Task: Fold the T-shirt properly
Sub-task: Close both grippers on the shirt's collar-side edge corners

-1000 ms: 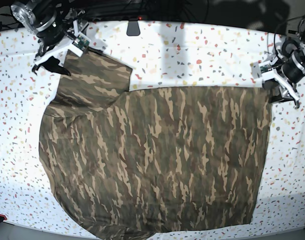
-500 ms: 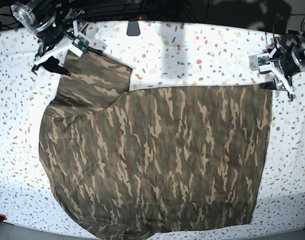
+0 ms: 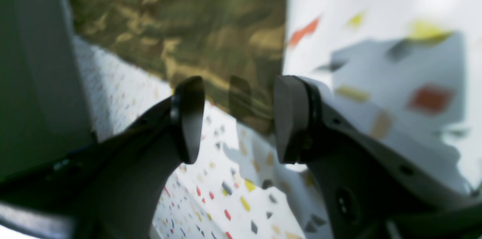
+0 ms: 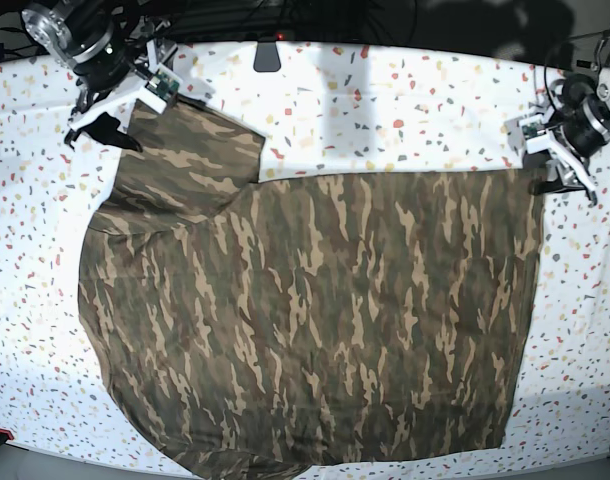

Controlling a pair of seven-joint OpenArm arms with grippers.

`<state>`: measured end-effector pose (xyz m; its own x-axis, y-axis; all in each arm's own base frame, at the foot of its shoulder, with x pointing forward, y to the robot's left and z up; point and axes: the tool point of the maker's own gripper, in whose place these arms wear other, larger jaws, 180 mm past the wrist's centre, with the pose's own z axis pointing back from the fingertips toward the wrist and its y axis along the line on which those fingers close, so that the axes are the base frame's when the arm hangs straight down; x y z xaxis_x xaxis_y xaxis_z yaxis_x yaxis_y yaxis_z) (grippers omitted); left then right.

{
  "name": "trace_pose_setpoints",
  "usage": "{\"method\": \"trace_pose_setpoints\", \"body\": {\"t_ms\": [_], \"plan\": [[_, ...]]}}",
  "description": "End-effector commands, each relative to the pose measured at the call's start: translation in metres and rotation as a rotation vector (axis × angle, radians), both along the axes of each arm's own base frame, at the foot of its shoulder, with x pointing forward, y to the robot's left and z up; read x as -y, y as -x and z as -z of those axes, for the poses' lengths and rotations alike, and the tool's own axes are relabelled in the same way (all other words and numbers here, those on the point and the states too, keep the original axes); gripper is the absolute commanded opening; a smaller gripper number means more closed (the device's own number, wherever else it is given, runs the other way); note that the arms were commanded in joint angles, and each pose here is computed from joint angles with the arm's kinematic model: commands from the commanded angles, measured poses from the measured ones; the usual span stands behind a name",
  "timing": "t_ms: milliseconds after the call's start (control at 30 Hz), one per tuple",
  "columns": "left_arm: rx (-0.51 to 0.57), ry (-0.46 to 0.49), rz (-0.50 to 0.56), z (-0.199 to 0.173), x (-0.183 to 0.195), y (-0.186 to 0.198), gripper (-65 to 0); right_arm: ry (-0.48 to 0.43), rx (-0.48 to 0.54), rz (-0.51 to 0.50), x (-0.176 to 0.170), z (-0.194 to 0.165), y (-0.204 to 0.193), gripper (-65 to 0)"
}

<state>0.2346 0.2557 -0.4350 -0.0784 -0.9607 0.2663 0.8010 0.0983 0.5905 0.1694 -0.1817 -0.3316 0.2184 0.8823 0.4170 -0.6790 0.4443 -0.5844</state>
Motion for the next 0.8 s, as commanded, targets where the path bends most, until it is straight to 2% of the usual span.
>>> {"method": "trace_pose_setpoints", "body": {"t_ms": [0, 133, 300, 400, 500, 767], "plan": [[-0.027, -0.114, -0.025, 0.004, -0.031, 0.001, -35.5, -0.006, 0.029, -0.009, -0.002, -0.008, -0.004, -20.8], [-0.053, -0.139, -0.045, 0.012, -0.042, 0.008, -35.5, -0.006, 0.029, -0.009, -0.002, -0.008, -0.004, -20.8], [0.001, -0.031, 0.048, -0.005, 0.000, 0.002, -35.5, -0.006, 0.029, -0.009, -0.001, -0.008, -0.004, -20.8], [0.042, 0.030, 0.055, -0.016, 0.022, -0.008, -35.5, -0.006, 0.029, -0.009, -0.001, -0.008, -0.004, -20.8], [0.060, 0.061, 0.009, -0.019, 0.028, -0.018, -35.9, -0.006, 0.029, -0.009, -0.002, -0.008, -0.004, -20.8], [0.085, 0.028, -0.021, -0.024, 0.020, -0.032, -37.4, -0.006, 0.028, -0.009, -0.001, -0.008, -0.004, -20.8]]}}
